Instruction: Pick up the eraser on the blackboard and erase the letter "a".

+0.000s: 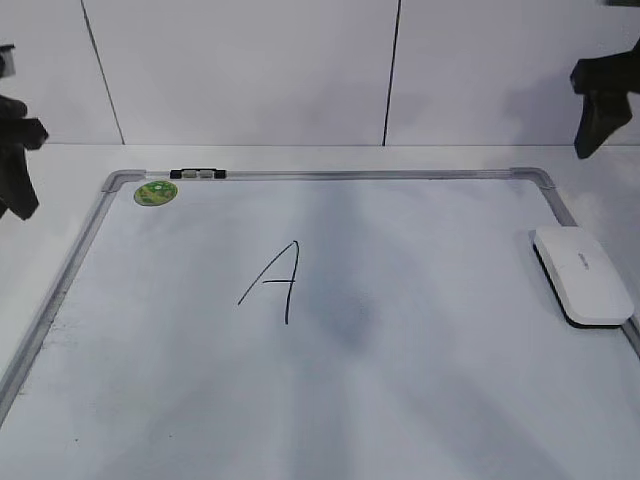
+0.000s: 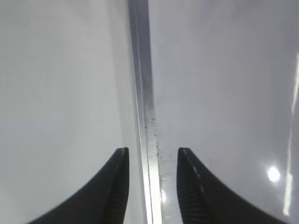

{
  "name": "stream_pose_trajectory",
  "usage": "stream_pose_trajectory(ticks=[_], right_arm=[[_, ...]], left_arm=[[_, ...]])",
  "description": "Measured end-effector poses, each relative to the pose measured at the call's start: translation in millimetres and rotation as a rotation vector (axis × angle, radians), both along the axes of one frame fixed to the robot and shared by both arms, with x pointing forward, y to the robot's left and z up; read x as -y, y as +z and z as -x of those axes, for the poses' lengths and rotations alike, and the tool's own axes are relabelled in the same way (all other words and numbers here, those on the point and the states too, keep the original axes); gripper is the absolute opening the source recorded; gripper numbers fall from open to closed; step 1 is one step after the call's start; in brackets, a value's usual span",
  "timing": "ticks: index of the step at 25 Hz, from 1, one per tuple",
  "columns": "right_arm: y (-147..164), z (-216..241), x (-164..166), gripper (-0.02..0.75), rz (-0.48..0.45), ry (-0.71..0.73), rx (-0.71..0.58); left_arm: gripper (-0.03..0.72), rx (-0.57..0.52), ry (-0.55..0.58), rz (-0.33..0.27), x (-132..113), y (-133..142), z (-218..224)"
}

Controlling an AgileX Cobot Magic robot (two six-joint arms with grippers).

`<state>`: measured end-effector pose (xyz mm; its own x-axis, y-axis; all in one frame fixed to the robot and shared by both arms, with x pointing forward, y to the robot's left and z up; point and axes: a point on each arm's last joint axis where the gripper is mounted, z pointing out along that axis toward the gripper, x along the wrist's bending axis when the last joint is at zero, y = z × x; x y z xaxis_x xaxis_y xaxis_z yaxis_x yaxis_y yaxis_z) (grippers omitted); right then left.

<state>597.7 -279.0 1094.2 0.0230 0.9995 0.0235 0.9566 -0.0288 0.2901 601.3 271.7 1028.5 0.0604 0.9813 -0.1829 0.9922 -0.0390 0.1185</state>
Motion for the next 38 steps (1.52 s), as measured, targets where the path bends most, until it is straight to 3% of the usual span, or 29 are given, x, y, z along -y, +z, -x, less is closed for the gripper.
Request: stream_pose_trajectory(ticks=[9, 17, 22, 32, 38], right_arm=[[56.8, 64.0, 3.5, 0.597, -0.009, -0.002, 0.150], [71.0, 130.1, 7.1, 0.594, -0.018, -0.015, 0.214], [73.9, 173.6, 9.5, 0.594, -0.032, -0.039, 0.266], [69.9, 254.7, 8.8, 0.594, -0.063, -0.011, 0.396], [55.7, 288.9, 11.6, 0.594, -0.073, -0.004, 0.444]], left_arm=[[0.267, 0.222, 0.021, 0.020, -1.1, 89.9, 49.1], [0.267, 0.402, -0.004, 0.052, 7.4, 145.5, 98.5], [0.267, 0.486, -0.062, 0.059, 18.6, 168.1, 127.5], [0.267, 0.648, -0.044, 0.142, 15.2, 207.5, 191.1], [0.267, 0.687, -0.046, 0.146, 9.0, 198.0, 237.9]])
